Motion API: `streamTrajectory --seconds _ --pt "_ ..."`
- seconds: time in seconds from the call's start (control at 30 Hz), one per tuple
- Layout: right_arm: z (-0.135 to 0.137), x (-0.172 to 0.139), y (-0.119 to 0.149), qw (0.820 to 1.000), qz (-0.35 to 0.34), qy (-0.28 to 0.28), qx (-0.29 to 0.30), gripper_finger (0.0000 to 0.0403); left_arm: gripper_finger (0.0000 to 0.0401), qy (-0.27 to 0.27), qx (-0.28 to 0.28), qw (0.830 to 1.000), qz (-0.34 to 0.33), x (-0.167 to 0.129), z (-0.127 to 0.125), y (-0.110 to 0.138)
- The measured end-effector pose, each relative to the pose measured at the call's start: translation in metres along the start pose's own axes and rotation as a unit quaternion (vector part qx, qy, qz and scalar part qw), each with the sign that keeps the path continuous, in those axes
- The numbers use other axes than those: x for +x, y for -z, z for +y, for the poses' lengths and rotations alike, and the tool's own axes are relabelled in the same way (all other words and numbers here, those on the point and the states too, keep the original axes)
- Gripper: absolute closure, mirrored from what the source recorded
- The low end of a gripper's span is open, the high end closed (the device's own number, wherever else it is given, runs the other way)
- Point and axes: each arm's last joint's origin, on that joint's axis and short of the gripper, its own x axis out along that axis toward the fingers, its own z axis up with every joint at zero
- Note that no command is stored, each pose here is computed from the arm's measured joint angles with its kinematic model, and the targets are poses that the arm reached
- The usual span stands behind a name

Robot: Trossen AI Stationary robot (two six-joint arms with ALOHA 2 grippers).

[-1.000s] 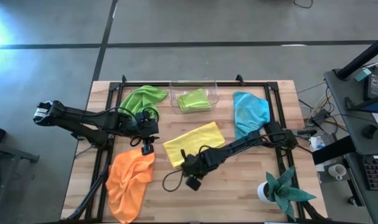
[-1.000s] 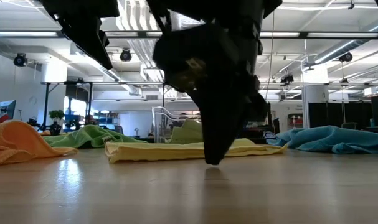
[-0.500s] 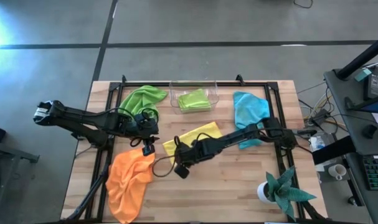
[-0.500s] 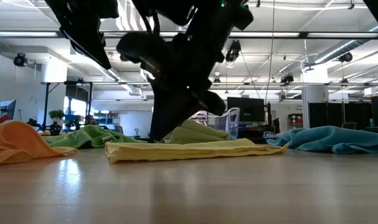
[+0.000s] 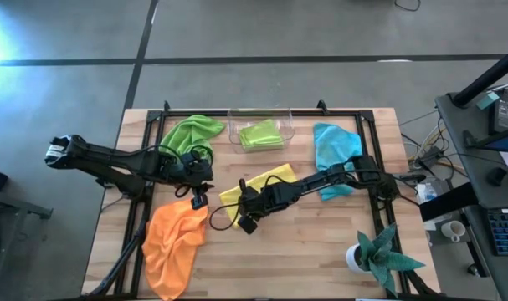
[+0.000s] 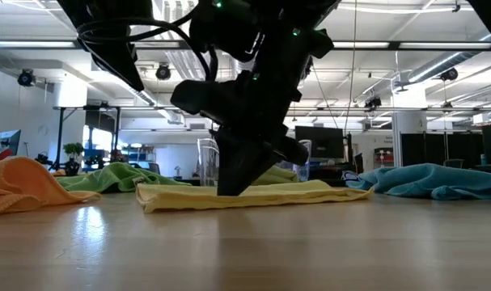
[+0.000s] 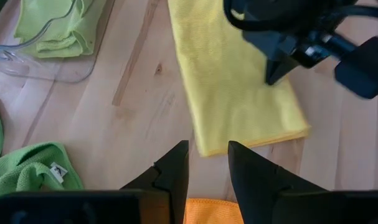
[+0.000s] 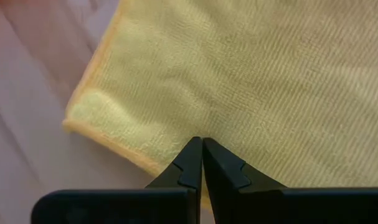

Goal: Fold microfiber towels
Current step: Fold the yellow microfiber towel

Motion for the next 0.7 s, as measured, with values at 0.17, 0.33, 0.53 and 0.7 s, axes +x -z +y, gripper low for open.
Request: streamTrajectory --seconds 0.17,0.33,0.53,0.7 --pt "0.008 -0.001 0.017 0.998 0.054 -0.019 -0.012 0.039 0.0304 -0.004 0.0 1.0 0.01 0.004 0.001 0.005" --pt "0.021 -0.005 0.042 0.989 0.111 -0.039 -0.088 0.039 0.0304 -0.01 0.003 1.0 0.026 0.011 0.002 0.014" --pt "0.034 -0.013 0.075 0.972 0.155 -0.027 -0.175 0.039 0.0304 0.018 0.002 0.999 0.044 0.014 0.001 0.017" --pt "0.031 -0.02 0.097 0.957 0.184 0.044 -0.22 0.039 0.0304 0.042 0.001 0.998 0.056 0.015 -0.001 0.019"
